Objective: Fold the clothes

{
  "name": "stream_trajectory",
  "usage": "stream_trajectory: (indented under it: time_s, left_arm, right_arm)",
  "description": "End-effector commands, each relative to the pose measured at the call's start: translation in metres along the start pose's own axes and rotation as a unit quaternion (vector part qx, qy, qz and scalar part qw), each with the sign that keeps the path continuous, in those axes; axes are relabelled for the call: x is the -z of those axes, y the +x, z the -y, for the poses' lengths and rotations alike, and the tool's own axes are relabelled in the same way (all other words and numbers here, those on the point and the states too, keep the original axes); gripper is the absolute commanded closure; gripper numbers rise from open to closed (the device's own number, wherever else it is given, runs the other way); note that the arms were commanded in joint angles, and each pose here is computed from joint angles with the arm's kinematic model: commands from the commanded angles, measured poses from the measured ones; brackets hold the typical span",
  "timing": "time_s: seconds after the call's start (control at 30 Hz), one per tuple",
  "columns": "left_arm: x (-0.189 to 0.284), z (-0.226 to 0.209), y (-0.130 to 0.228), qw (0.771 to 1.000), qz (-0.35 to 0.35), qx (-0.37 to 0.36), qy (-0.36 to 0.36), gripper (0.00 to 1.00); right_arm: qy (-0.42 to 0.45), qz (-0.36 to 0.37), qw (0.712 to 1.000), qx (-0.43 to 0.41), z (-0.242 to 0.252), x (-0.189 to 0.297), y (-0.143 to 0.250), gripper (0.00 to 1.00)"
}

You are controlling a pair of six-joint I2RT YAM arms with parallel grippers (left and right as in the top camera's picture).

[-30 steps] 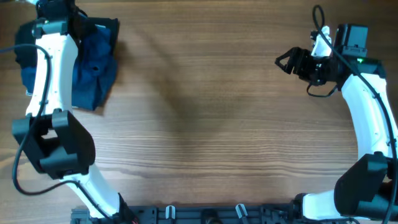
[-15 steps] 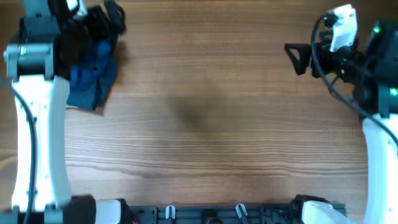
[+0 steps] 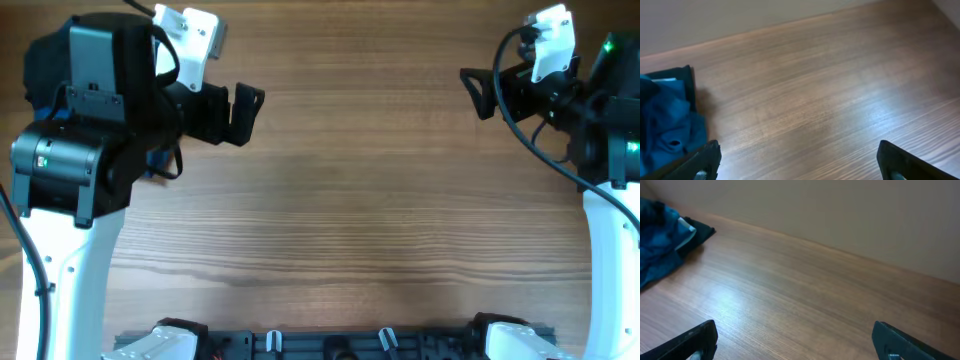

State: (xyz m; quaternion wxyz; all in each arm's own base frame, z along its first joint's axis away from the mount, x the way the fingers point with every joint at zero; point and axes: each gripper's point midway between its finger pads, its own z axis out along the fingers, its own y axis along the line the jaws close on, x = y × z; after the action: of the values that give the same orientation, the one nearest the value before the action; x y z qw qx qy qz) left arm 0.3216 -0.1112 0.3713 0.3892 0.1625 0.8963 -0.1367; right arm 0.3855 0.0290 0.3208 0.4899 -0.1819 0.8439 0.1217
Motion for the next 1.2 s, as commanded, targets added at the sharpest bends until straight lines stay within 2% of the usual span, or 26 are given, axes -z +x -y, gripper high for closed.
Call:
stream_trajectory:
  time_s: [0.0,0.27,0.43,0.6,0.77,0.9,1.03,1.17]
  left_arm:
    - [0.003,0.008,0.000,1.000,0.000,0.006,0.020,0.00]
    - [0.002,0.009,0.001,1.000,-0.003,0.006,0.020,0.00]
    - [0.003,0.010,0.022,0.999,-0.045,0.016,0.022,0.00]
    - [0.002,0.002,0.029,0.998,-0.056,0.015,0.004,0.00]
    - [-0.002,-0.015,0.002,0.998,0.059,-0.004,-0.029,0.00]
    - [-0.005,-0.022,-0.002,0.983,0.180,-0.021,-0.022,0.00]
    - [-0.007,-0.026,0.025,0.959,0.277,-0.042,-0.029,0.00]
    - [-0.010,-0.030,0.070,0.948,0.314,-0.040,-0.041,0.00]
  right_arm:
    - [0.000,-0.004,1.000,0.010,0.002,-0.005,-0.001,0.00]
    - [0.000,-0.004,1.000,0.009,0.002,-0.005,0.000,0.00]
    - [0.000,-0.004,1.000,0.009,0.002,-0.005,0.000,0.00]
    - [0.000,-0.004,1.000,0.009,0.002,-0.005,0.000,0.00]
    - [0.000,-0.004,1.000,0.009,0.002,-0.005,0.000,0.00]
    - [0.000,-0.004,1.000,0.009,0.002,-0.005,0.000,0.01]
    - [0.000,-0.004,1.000,0.009,0.002,-0.005,0.000,0.00]
    - [0.000,-0.004,1.000,0.009,0.002,-0.005,0.000,0.00]
